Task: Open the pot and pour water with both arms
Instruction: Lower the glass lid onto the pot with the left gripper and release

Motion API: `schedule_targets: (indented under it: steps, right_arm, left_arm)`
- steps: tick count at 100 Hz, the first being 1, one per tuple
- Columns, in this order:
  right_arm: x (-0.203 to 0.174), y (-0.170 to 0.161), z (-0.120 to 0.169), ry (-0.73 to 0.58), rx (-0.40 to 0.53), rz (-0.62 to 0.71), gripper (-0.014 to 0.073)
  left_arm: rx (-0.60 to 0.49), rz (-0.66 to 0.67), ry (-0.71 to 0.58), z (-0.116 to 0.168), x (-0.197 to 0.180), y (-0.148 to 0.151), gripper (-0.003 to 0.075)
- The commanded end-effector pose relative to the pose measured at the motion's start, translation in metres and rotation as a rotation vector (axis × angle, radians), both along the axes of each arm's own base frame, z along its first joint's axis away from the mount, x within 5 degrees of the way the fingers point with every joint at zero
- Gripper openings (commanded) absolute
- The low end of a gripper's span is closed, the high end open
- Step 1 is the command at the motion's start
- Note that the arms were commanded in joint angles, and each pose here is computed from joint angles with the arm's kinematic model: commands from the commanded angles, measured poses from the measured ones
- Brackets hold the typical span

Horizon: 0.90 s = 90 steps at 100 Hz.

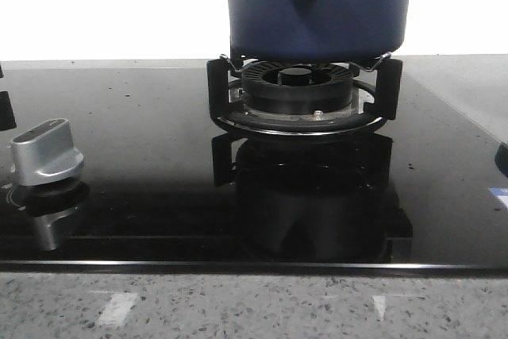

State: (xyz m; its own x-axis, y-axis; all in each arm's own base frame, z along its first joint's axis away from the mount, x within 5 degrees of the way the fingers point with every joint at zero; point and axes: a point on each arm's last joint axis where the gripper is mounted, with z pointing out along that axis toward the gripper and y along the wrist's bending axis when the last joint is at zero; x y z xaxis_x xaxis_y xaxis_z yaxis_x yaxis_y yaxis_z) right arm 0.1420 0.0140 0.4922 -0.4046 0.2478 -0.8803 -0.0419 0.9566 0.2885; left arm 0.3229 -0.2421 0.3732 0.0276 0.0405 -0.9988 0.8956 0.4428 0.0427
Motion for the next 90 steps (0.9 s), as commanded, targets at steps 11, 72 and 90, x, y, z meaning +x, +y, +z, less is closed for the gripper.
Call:
schedule_targets:
  steps: [11,72,90]
  right_arm:
    - [-0.017,0.000,0.019,-0.156,-0.081,0.021,-0.0066]
    - [-0.110,-0.007,-0.085,-0.497,-0.246,-0.028,-0.0066]
    - [-0.134,-0.009,-0.131,-0.596,-0.240,-0.052,-0.0066]
  left_arm:
    - [-0.145,0.000,-0.039,0.058,-0.024,0.027,0.0388]
    - [-0.119,0.464,-0.087,0.033,-0.180,0.153,-0.0011]
    - [-0.189,0.631,-0.083,-0.006,-0.231,0.195,-0.0011]
